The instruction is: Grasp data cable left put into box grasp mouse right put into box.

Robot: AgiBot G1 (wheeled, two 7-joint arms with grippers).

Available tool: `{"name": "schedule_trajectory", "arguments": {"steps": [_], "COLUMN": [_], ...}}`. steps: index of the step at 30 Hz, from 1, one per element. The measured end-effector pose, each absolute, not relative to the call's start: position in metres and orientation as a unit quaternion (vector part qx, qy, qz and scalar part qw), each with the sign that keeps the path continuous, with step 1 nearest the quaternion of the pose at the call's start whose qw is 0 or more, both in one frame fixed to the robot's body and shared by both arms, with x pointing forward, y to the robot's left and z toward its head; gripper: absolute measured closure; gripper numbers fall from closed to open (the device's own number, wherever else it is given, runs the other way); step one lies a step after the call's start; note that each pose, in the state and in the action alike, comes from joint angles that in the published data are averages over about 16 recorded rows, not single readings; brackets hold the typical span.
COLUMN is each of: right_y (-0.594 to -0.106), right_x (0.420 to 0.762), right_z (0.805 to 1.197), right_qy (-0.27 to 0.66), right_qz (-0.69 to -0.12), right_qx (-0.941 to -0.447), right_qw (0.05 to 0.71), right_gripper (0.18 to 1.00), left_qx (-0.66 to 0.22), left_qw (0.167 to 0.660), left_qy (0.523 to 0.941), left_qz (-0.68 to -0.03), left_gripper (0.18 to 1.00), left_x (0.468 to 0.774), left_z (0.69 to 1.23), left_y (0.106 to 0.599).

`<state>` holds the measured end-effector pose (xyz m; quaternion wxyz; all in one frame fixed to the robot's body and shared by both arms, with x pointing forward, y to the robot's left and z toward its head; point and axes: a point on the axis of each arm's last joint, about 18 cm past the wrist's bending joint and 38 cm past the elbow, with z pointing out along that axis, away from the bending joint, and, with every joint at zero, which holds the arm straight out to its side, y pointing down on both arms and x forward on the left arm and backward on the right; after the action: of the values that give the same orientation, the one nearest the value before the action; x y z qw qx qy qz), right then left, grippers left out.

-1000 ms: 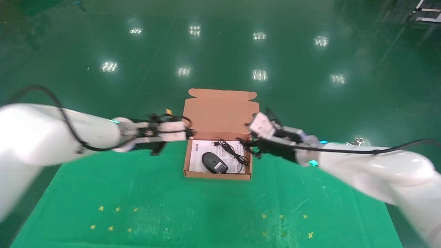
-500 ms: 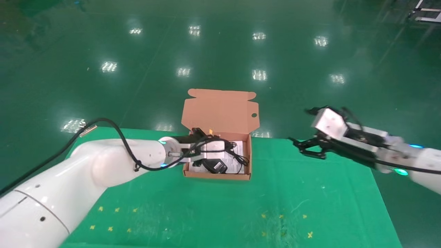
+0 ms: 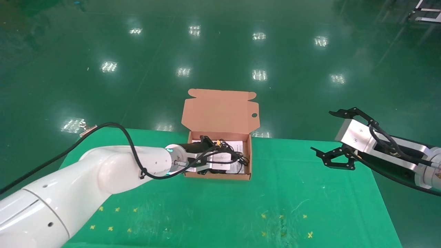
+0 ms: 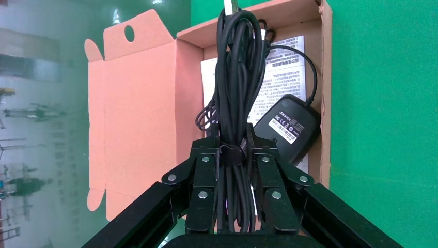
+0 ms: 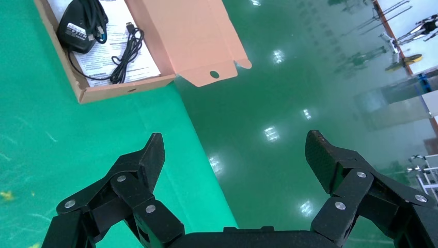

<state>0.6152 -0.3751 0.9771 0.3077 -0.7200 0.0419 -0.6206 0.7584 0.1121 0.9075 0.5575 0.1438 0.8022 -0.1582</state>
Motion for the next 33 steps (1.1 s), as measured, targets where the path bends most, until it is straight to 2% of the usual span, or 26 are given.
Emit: {"name": "schedule_trajectory", "arguments": {"steps": [10,15,25,29,33], "right_y": [-0.375,-0.375,-0.380,-0.381,-0.380], "right_x": [0.619,0.622,0.626,0.625,0.626], "right_z": [0.980,1.005,1.081,1.098,1.098], "right_qy": [0.044,0.035,-0.012,-0.026,-0.031], "right_qz": [-0.622,-0.647,-0.717,-0.728,-0.720], "right_qx": [-0.718,-0.697,-0.645,-0.638,-0.645], "right_qw": [0.310,0.308,0.264,0.251,0.254], "right_gripper": [0.179,0.179,0.179,0.179,0.179], "left_qx": [0.141,0.138,0.129,0.118,0.101], "left_qw": [0.569,0.600,0.677,0.683,0.671], "left_qy": [0.795,0.770,0.701,0.693,0.702], "left_qz": [-0.160,-0.167,-0.186,-0.199,-0.219], "left_gripper": [0.850,0.781,0.557,0.470,0.390], "left_x": [0.759,0.760,0.758,0.757,0.756], "left_z": [0.917,0.948,1.030,1.043,1.039], "left_y": [0.116,0.117,0.116,0.120,0.128]}}
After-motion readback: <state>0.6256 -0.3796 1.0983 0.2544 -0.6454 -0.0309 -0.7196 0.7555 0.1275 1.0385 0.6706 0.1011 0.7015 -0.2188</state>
